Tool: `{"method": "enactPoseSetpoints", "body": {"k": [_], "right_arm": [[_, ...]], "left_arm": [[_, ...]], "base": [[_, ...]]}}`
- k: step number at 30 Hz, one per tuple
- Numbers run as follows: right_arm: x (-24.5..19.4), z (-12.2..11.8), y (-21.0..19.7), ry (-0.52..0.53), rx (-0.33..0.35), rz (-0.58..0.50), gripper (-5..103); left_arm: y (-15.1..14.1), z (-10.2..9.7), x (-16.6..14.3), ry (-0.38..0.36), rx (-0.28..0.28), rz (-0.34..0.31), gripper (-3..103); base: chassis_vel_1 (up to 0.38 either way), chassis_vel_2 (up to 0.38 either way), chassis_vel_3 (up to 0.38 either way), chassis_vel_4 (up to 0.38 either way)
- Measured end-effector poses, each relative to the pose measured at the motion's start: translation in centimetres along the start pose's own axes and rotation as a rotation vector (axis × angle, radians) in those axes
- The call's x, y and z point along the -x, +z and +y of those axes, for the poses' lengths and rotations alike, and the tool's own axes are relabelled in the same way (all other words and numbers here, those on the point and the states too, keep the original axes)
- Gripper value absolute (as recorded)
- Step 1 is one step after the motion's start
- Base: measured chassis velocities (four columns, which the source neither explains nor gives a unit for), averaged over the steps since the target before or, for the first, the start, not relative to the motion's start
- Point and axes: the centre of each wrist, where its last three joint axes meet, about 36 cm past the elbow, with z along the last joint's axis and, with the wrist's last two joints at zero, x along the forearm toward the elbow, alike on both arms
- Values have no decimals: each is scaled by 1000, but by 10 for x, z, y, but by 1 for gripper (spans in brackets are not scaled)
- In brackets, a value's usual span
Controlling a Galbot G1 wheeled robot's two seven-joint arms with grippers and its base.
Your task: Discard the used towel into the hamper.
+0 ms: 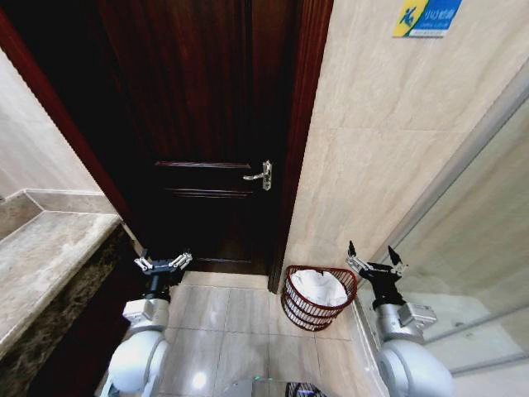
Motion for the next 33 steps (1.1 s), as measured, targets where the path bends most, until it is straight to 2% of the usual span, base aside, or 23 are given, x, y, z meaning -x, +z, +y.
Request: {"method": "enactPoseSetpoints", "body": {"k": [8, 17, 33], "right_arm": [[-1, 1, -3, 7, 2, 3, 100], [-3, 4, -6, -2, 8, 9, 100], [-4, 9, -14, -1, 4, 30, 100]], "left_arm": [[-2, 5, -1, -1, -2, -6, 100], [-1, 2, -3, 20, -46, -51, 100], [7, 3, -4, 15, -43, -49, 100]], "base": [[0, 0, 0, 0], [0, 0, 0, 0], [0, 0, 0, 0]]}}
